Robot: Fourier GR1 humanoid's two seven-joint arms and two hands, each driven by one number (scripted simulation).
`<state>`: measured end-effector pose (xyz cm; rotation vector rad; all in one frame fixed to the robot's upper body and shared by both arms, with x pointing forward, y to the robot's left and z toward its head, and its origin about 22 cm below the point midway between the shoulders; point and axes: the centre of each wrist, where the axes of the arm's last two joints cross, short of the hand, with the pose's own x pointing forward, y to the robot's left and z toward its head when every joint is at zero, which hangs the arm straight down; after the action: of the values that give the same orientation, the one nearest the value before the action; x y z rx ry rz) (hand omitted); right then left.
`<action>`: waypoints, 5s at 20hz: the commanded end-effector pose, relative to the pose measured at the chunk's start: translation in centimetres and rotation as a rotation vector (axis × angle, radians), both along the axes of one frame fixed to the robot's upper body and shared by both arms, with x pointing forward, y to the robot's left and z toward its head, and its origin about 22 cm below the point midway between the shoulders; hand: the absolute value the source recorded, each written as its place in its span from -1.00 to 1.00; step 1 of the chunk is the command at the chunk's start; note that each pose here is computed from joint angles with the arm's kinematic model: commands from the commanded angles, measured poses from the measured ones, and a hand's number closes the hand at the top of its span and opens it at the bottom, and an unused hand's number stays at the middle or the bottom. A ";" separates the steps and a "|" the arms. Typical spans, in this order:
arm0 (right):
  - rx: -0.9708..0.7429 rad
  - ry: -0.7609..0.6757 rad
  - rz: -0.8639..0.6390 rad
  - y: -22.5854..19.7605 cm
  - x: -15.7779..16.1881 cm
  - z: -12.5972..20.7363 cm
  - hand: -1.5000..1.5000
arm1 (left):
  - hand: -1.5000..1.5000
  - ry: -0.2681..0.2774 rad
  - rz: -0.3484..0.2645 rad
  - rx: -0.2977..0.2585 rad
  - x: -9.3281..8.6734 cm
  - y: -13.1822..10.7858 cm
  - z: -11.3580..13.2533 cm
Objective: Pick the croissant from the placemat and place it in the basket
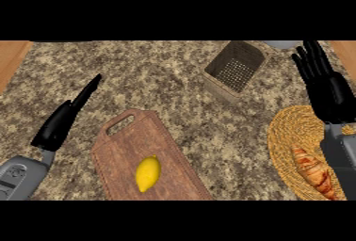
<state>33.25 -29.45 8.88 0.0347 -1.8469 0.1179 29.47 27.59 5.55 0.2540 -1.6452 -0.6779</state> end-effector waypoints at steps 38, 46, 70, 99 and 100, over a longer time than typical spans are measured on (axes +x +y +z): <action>-1.523 0.270 -0.368 4.8 -25.4 7.2 -1.00 | 0.00 0.002 0.317 -0.583 -5.7 -3.2 -2.1; -1.631 0.363 -0.489 6.2 -23.6 6.6 -1.00 | 0.00 0.007 0.337 -0.585 -4.8 -3.6 -3.1; -1.610 0.304 -0.494 3.9 -19.9 -0.8 -1.00 | 0.00 -0.004 0.327 -0.575 -6.8 -5.4 -3.4; -1.613 0.426 -0.427 1.5 -15.1 -7.9 -1.00 | 0.00 0.002 0.330 -0.558 -4.8 -5.6 -3.3; -1.598 0.418 -0.430 0.9 -15.8 -7.4 -1.00 | 0.00 0.001 0.324 -0.565 -5.6 -3.3 -1.5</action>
<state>16.99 -27.60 1.83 -1.3194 -0.8880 1.1275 23.85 23.65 2.97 0.0978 -1.6716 0.0488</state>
